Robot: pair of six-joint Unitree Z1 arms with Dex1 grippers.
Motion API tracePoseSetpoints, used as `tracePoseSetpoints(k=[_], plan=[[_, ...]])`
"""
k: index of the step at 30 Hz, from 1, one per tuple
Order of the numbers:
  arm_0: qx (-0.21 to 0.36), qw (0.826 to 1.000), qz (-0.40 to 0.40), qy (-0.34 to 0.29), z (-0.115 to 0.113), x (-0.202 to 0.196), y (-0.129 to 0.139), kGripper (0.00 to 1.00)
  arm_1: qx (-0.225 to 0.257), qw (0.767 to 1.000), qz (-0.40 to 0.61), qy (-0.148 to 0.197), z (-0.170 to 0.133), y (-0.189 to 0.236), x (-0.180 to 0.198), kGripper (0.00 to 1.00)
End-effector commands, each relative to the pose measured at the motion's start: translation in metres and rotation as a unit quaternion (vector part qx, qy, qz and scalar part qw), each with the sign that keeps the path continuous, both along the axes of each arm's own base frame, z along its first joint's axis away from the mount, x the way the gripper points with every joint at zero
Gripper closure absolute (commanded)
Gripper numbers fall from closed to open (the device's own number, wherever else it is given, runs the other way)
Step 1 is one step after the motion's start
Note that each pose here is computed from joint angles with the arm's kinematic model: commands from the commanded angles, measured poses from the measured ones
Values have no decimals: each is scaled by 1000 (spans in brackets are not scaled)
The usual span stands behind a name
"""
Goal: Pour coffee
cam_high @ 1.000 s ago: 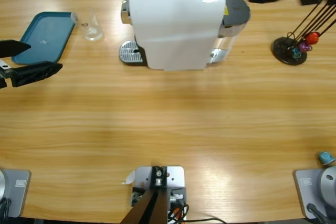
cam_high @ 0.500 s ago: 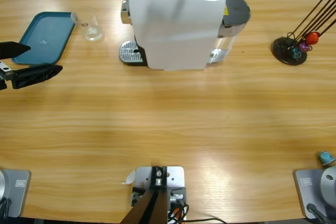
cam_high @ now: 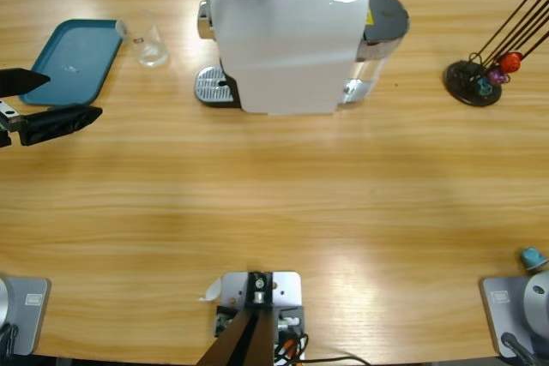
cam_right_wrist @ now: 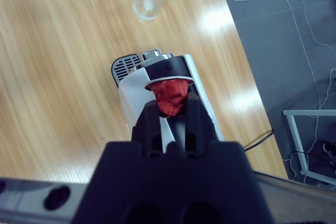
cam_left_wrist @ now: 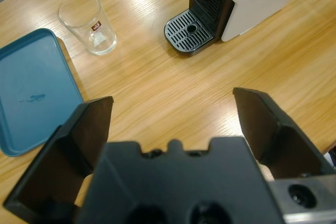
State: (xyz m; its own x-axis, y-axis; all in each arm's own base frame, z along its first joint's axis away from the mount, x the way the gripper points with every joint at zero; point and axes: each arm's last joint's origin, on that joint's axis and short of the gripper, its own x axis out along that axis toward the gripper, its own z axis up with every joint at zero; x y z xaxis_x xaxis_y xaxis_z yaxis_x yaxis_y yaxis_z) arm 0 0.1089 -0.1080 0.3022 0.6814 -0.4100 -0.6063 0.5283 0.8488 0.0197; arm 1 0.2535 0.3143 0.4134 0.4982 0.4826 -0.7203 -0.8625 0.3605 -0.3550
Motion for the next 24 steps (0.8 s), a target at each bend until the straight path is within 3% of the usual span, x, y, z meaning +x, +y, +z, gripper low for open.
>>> tracePoseSetpoints(k=[1, 24], plan=[[3, 1000, -12, 4, -8, -6, 4, 9, -36, 999, 9, 29, -34, 14, 18, 1000], [3, 1000, -13, 4, -8, -6, 4, 9, -53, 998, 9, 18, -41, 14, 33, 1000]])
